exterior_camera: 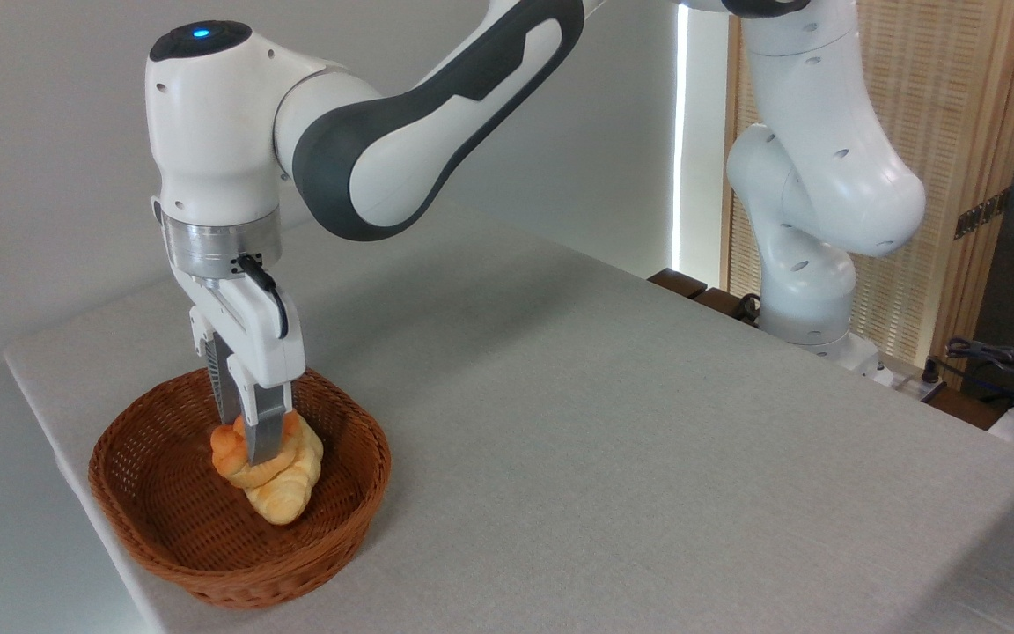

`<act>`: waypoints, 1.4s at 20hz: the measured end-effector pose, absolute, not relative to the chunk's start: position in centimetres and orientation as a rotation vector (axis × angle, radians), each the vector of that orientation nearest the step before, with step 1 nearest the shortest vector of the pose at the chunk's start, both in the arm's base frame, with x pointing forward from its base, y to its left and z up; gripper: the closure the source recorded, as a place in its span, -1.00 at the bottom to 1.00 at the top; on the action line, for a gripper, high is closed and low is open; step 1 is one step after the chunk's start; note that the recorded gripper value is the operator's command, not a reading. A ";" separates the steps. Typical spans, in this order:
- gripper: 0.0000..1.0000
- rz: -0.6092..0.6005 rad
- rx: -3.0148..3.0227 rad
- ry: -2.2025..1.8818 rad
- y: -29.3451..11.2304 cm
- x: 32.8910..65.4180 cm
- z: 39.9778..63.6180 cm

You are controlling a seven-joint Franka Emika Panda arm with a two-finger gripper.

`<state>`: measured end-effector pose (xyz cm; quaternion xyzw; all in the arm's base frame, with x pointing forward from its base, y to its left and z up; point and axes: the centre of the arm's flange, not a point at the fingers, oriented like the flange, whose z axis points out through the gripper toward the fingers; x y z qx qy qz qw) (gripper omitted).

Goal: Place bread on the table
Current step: 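Close the gripper on the roll and lift it out of the basket, then move the held roll beside the basket and lower it onto the table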

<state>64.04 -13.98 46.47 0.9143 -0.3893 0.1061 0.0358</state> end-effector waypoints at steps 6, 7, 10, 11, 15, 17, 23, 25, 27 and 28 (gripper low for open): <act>-0.20 0.358 2.816 -1.174 -13.3 63.3 49.4; -0.20 0.346 2.816 -1.171 -12.9 62.8 50.4; -0.20 0.293 2.810 -1.171 -12.3 60.8 52.7; -0.20 0.281 2.808 -1.173 -12.1 60.1 53.2; -0.21 0.213 2.795 -1.182 -11.9 56.5 53.3; -0.47 0.141 2.779 -1.201 -12.4 54.2 52.5; -1.00 0.003 2.735 -1.264 -14.9 51.6 48.3; -1.00 -0.004 2.727 -1.282 -15.8 51.7 47.1; -1.00 -0.019 2.722 -1.290 -16.3 51.9 46.1; -1.00 -0.028 2.719 -1.295 -16.5 52.0 45.7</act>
